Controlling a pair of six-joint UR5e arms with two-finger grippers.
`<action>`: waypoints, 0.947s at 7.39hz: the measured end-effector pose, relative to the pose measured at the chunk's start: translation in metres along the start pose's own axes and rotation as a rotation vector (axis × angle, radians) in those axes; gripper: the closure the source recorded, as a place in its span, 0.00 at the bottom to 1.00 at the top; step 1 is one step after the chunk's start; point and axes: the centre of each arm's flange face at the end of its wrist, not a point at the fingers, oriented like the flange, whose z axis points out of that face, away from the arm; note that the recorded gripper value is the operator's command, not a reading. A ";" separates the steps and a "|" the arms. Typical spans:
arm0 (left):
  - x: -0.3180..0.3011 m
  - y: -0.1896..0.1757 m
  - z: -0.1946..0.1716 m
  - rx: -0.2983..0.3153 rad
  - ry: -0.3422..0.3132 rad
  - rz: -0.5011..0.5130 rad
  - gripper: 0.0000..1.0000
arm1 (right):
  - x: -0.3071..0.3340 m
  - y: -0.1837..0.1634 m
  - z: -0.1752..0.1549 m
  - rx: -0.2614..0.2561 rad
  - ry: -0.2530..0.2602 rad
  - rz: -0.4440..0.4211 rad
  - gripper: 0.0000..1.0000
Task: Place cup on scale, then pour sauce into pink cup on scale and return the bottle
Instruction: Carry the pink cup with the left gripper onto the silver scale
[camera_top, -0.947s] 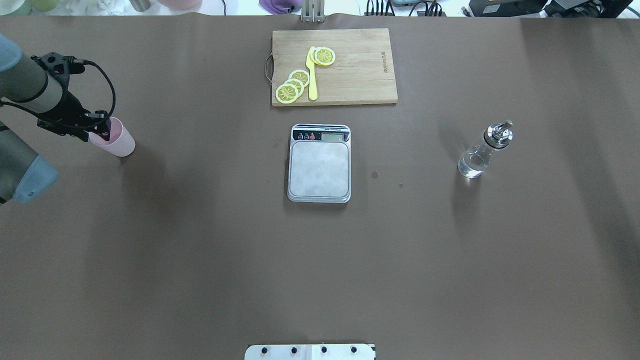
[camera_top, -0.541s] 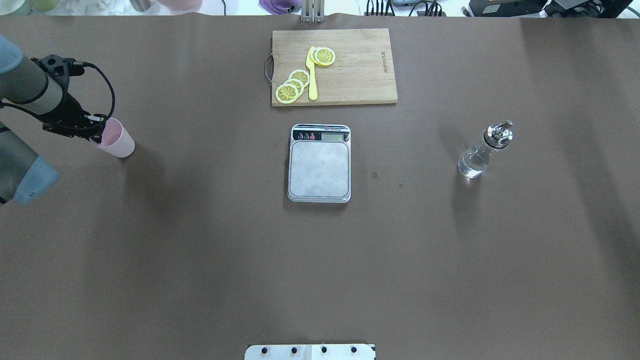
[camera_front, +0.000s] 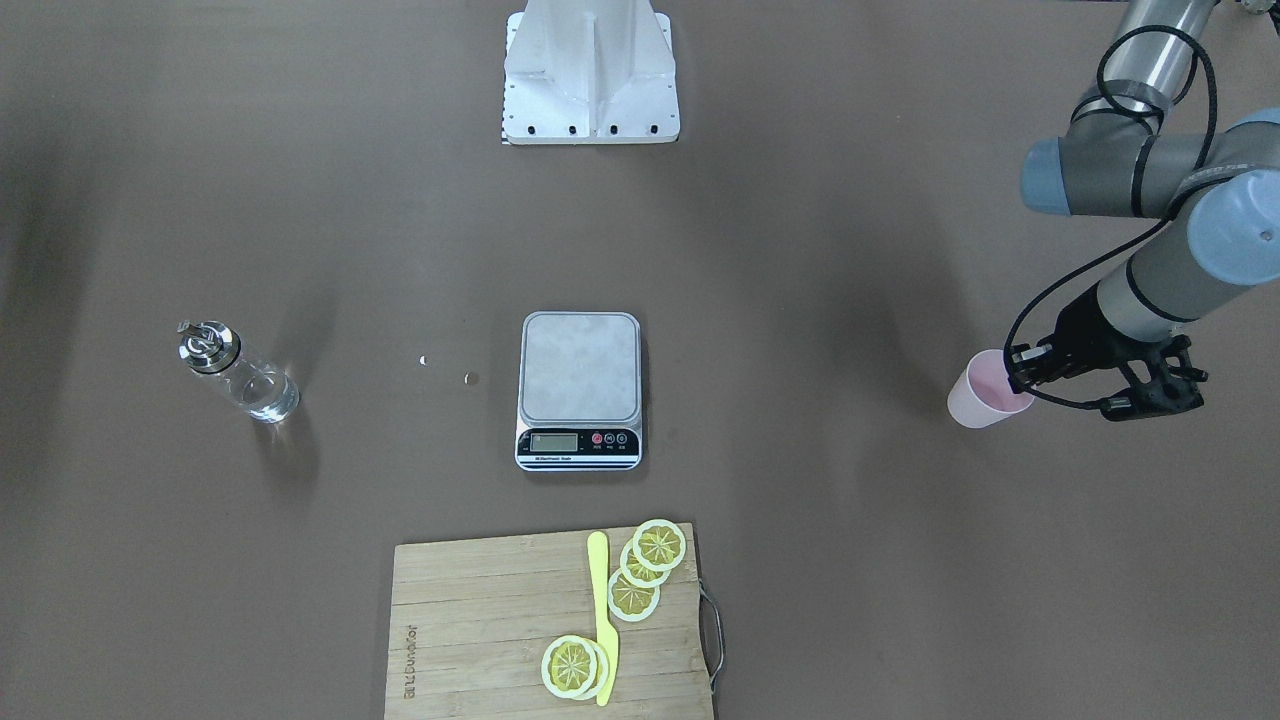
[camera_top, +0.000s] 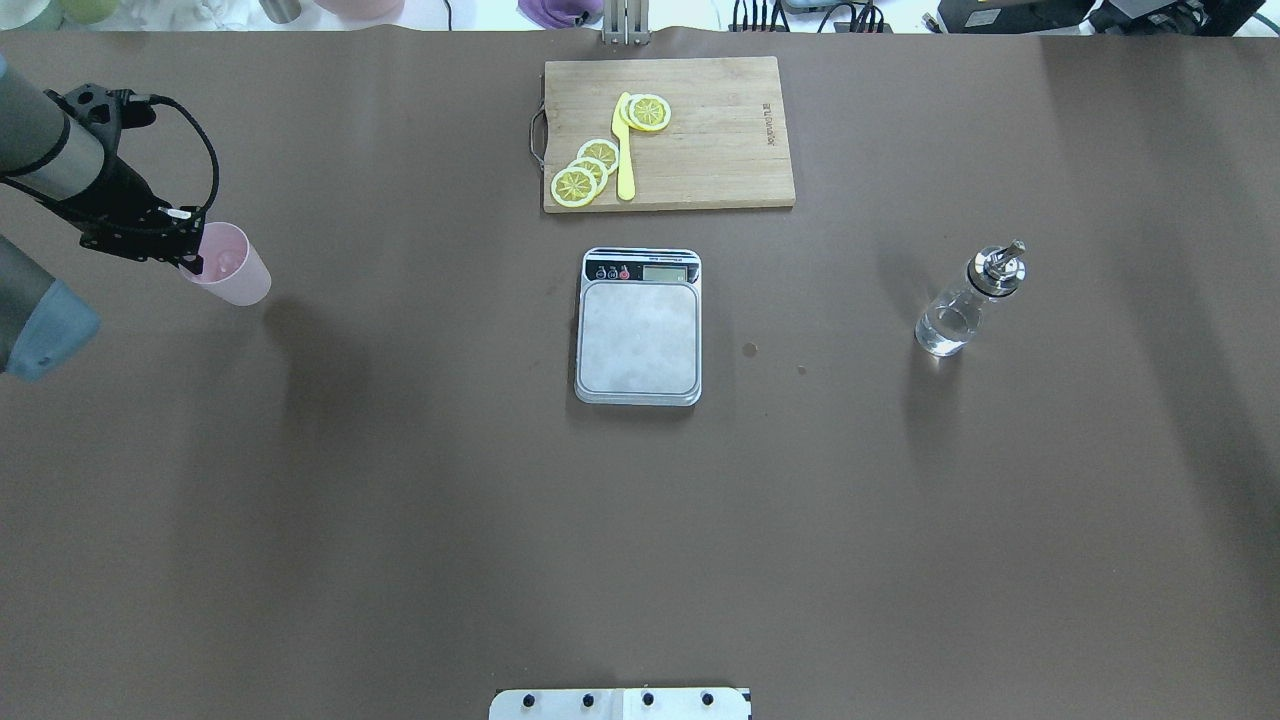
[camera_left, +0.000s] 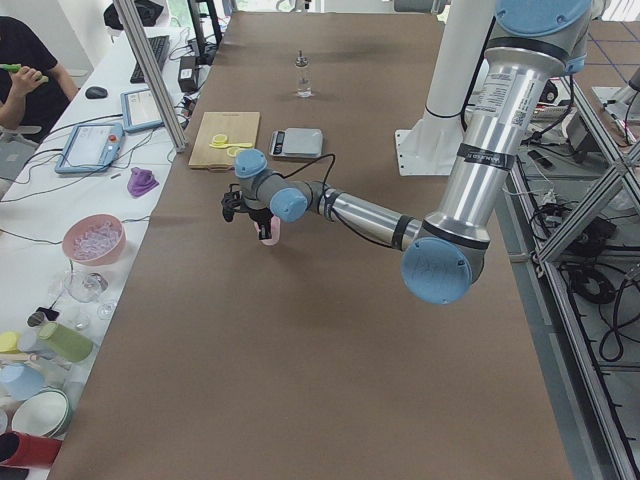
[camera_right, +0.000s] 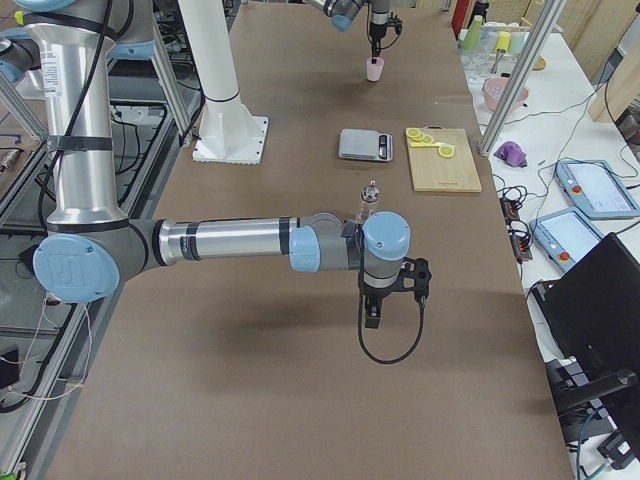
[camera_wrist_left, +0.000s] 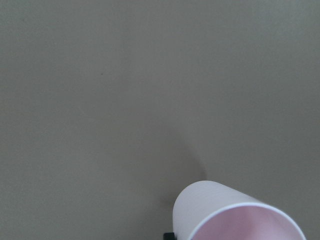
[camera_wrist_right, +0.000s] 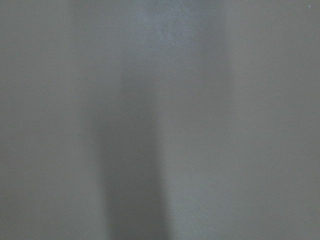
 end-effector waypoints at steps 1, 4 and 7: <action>0.021 -0.002 -0.019 -0.005 -0.002 -0.016 1.00 | 0.000 0.000 0.000 0.000 0.001 0.000 0.00; 0.126 -0.007 -0.071 -0.010 0.016 -0.161 1.00 | -0.001 -0.001 -0.001 0.002 0.000 -0.002 0.00; 0.258 0.039 -0.062 -0.047 0.058 -0.320 1.00 | -0.001 -0.001 0.000 0.001 -0.003 -0.003 0.00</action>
